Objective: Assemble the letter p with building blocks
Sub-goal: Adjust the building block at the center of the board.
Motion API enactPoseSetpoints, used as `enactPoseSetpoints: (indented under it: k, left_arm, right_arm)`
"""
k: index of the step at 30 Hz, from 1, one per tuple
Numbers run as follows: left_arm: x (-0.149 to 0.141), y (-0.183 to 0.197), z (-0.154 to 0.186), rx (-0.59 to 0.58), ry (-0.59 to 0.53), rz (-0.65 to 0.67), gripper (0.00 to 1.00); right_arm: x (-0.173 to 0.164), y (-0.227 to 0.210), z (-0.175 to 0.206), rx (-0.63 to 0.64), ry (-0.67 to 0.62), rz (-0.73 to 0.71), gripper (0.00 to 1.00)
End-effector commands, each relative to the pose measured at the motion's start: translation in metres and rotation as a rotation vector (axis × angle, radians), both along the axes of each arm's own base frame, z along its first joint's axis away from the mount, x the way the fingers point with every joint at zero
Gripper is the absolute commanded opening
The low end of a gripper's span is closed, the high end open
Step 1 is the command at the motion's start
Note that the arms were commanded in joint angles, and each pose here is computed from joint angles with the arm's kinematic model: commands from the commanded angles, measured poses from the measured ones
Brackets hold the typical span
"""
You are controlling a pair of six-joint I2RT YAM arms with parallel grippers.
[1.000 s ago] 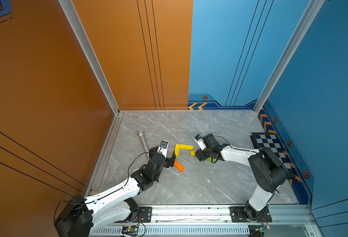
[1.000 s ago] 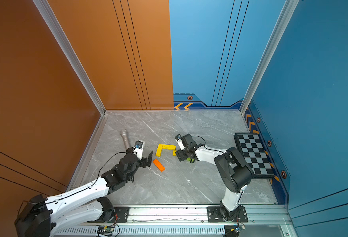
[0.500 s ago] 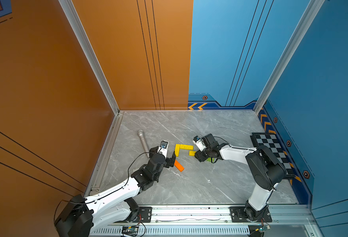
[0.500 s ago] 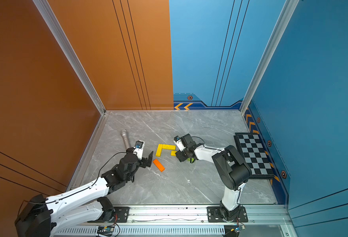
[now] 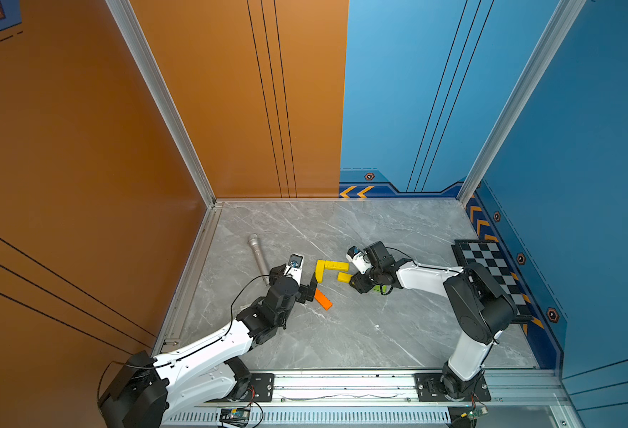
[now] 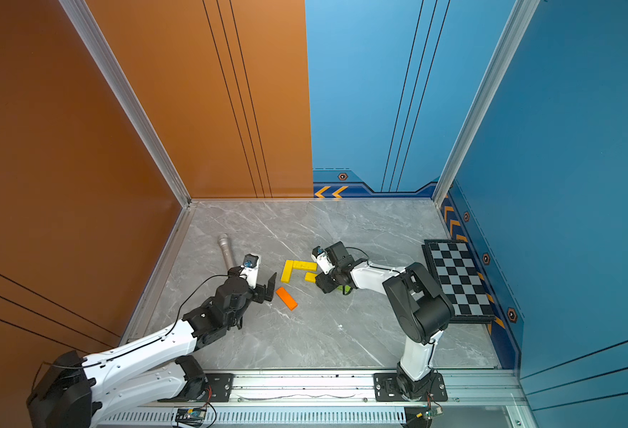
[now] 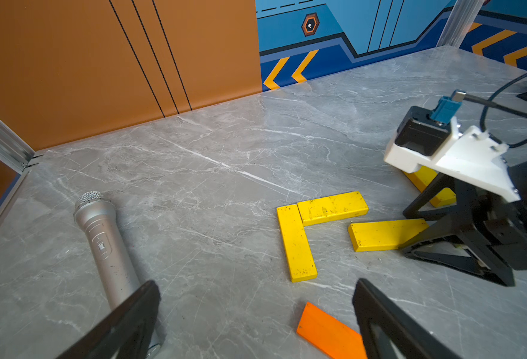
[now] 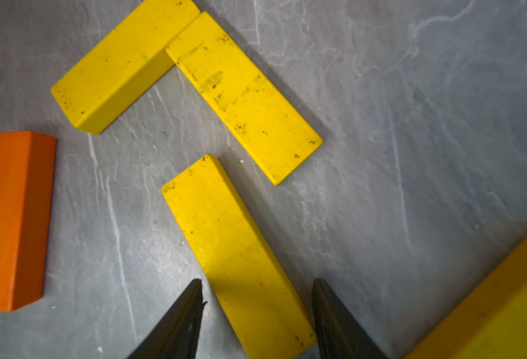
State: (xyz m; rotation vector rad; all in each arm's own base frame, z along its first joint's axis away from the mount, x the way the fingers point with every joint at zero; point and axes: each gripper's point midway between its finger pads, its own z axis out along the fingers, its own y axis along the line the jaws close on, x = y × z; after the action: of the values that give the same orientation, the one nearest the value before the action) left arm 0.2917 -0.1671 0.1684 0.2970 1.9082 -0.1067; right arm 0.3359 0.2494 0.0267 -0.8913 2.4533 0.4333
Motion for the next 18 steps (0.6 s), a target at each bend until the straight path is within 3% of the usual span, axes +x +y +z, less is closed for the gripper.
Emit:
enactPoseSetpoints:
  k: [1,18]
  left_arm:
    - [0.001,0.002,-0.005,-0.012,0.010,0.008,0.99]
    - [0.003,0.001,-0.011,-0.010,0.028,0.012,0.99]
  right_arm:
    - [-0.020,-0.001,-0.003,-0.002,0.057,0.030,0.58]
    - [-0.072,0.022,0.005,0.076,0.123,0.167,0.59]
